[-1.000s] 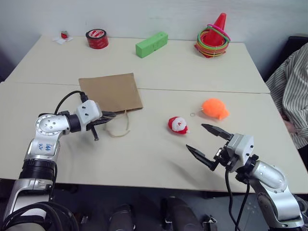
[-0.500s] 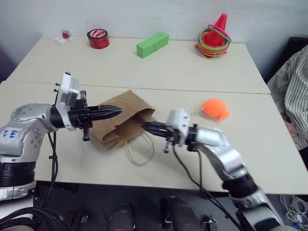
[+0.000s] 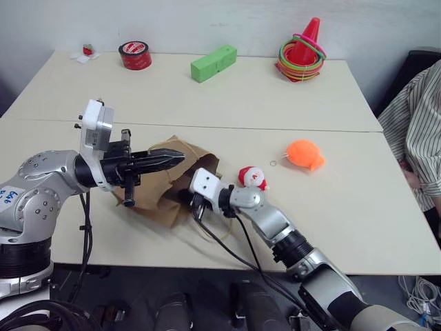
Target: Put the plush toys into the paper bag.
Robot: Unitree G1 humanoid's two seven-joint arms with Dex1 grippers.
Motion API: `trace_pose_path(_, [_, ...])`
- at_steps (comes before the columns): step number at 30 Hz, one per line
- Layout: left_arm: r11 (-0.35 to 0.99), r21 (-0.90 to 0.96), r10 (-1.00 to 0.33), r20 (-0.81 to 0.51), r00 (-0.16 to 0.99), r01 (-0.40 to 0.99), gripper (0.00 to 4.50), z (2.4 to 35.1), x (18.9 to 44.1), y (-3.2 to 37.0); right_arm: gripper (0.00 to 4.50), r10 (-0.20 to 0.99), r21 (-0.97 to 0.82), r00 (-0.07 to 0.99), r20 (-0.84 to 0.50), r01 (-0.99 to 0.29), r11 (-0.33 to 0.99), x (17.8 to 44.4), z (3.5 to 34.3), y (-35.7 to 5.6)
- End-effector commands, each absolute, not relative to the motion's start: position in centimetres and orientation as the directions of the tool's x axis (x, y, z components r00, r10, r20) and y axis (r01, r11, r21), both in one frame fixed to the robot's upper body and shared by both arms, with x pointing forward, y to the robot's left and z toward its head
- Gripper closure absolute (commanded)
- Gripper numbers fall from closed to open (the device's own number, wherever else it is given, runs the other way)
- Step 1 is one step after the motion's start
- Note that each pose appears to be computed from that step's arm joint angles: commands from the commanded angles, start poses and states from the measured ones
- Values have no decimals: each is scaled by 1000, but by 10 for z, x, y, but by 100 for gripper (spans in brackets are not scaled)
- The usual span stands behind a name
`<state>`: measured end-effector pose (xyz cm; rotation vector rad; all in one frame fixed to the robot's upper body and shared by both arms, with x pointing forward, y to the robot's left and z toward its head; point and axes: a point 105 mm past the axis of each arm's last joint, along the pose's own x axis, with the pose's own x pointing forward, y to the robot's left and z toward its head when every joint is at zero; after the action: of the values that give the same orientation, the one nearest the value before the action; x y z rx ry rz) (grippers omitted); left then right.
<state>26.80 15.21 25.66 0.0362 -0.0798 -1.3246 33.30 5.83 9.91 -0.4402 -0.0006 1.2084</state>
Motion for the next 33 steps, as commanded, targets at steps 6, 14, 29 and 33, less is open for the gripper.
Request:
trace_pose_path(6, [385,93,-907,220,358,918,450,304,274,187,444,848,-350,387,-361,-899,261,331,64,34])
trace_pose_path(14, [363,55,-917,200,346,930,450,287,278,178,444,912,-295,380,-156,-899,324,327,99,36])
trace_pose_path(29, [269,17,-950,169,262,963,450,266,288,152,4,896,-268,389,216,-859,437,274,175,-94])
trace_pose_path(33, [260,11,-954,160,255,966,450,260,291,151,4,758,-275,640,128,-711,647,263,159,-168])
